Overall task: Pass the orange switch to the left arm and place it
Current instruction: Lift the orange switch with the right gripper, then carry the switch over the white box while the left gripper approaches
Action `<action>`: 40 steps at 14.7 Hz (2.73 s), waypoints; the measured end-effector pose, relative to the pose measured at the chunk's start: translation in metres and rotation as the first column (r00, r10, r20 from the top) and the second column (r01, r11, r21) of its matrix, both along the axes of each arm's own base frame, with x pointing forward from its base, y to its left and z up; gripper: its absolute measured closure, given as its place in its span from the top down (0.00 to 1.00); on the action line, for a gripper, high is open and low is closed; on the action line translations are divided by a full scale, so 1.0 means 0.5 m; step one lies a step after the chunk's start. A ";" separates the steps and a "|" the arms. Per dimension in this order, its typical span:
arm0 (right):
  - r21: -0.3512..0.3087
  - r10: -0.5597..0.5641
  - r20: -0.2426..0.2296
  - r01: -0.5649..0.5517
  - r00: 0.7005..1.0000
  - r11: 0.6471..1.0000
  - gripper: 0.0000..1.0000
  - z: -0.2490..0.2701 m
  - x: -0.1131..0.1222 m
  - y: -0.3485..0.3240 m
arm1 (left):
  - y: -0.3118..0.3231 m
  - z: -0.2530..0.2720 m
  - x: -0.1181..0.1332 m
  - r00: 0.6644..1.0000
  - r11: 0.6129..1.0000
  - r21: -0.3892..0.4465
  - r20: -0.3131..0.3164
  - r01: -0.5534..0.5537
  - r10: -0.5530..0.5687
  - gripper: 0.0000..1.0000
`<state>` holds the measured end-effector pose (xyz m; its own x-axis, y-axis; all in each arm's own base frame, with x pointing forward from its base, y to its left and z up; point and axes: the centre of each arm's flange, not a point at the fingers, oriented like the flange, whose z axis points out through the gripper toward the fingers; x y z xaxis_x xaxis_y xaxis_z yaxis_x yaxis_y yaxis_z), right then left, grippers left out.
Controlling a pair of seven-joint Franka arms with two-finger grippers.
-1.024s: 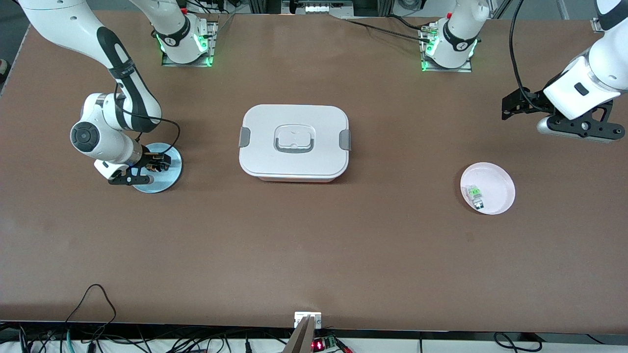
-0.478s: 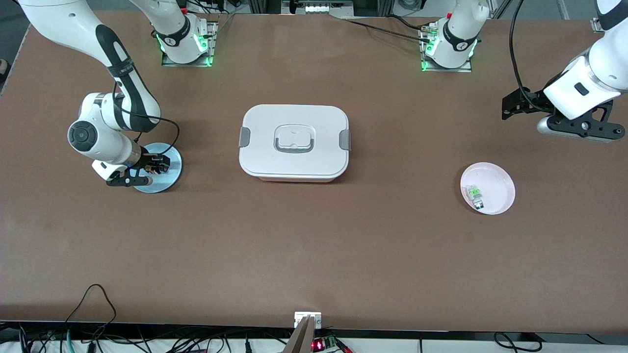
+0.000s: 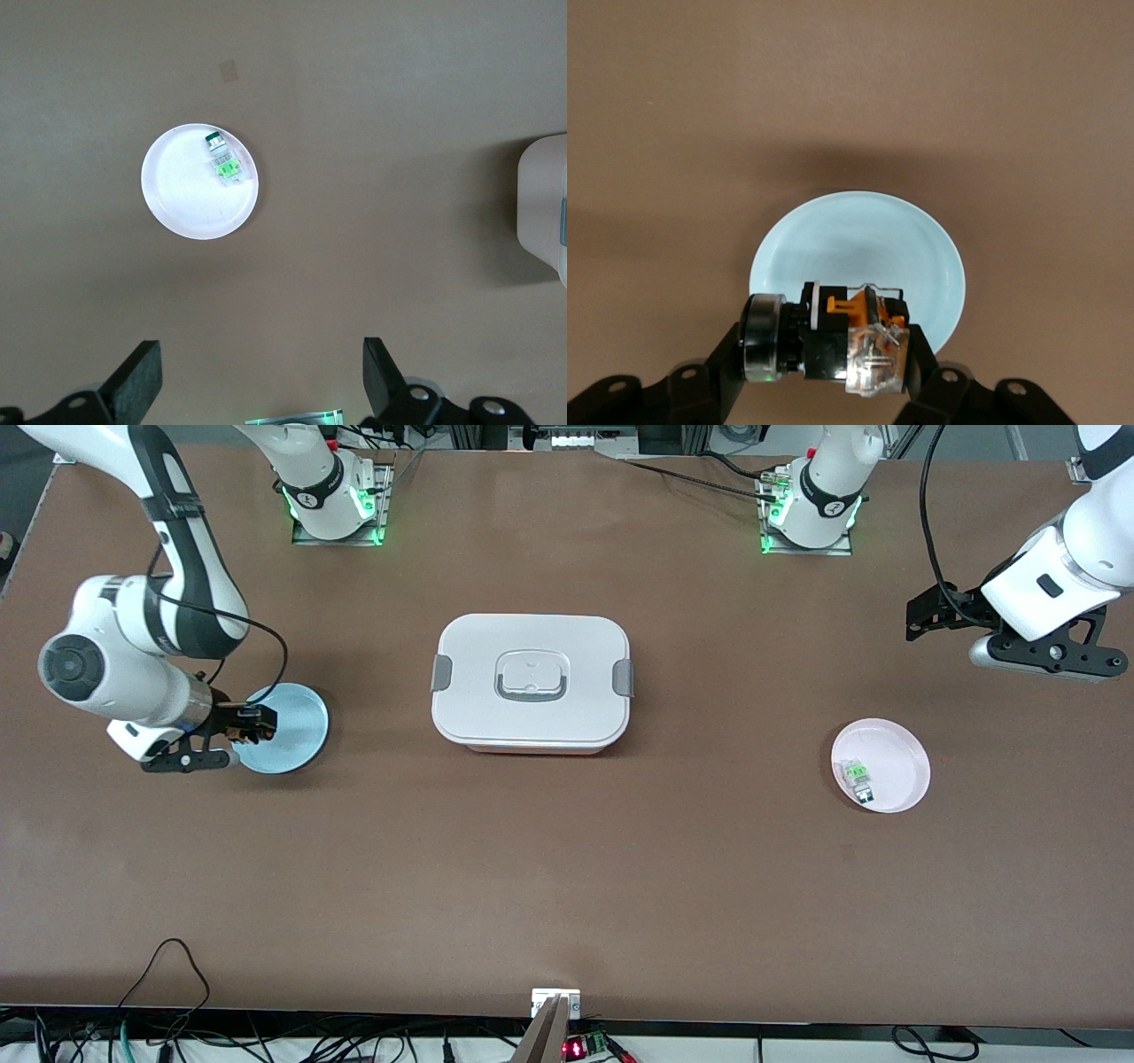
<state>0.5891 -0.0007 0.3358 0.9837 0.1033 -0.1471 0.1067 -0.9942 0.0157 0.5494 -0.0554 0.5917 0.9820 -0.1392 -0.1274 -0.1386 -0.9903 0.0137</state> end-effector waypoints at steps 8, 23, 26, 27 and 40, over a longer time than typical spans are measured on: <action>0.122 0.225 0.134 -0.242 0.965 0.963 0.74 0.270 0.078 0.063 | 0.000 0.000 0.000 1.000 1.000 0.000 -0.001 0.000 0.000 1.00; 0.352 0.415 0.761 -0.855 0.498 0.380 0.74 0.351 0.112 0.199 | 0.000 -0.001 -0.003 1.000 1.000 0.001 -0.010 0.000 0.000 1.00; 0.292 0.354 0.857 -0.919 0.374 0.264 0.74 0.314 0.116 0.211 | 0.000 -0.001 -0.003 1.000 1.000 0.001 -0.012 0.000 0.000 1.00; 0.267 0.333 0.881 -0.934 0.337 0.238 0.74 0.310 0.116 0.215 | 0.000 -0.001 -0.003 1.000 1.000 0.001 -0.013 0.000 0.000 1.00; 0.149 0.175 0.973 -0.989 0.151 0.021 0.74 0.299 0.077 0.409 | -0.058 -0.037 -0.038 0.983 0.998 -0.020 -0.177 0.053 -0.056 1.00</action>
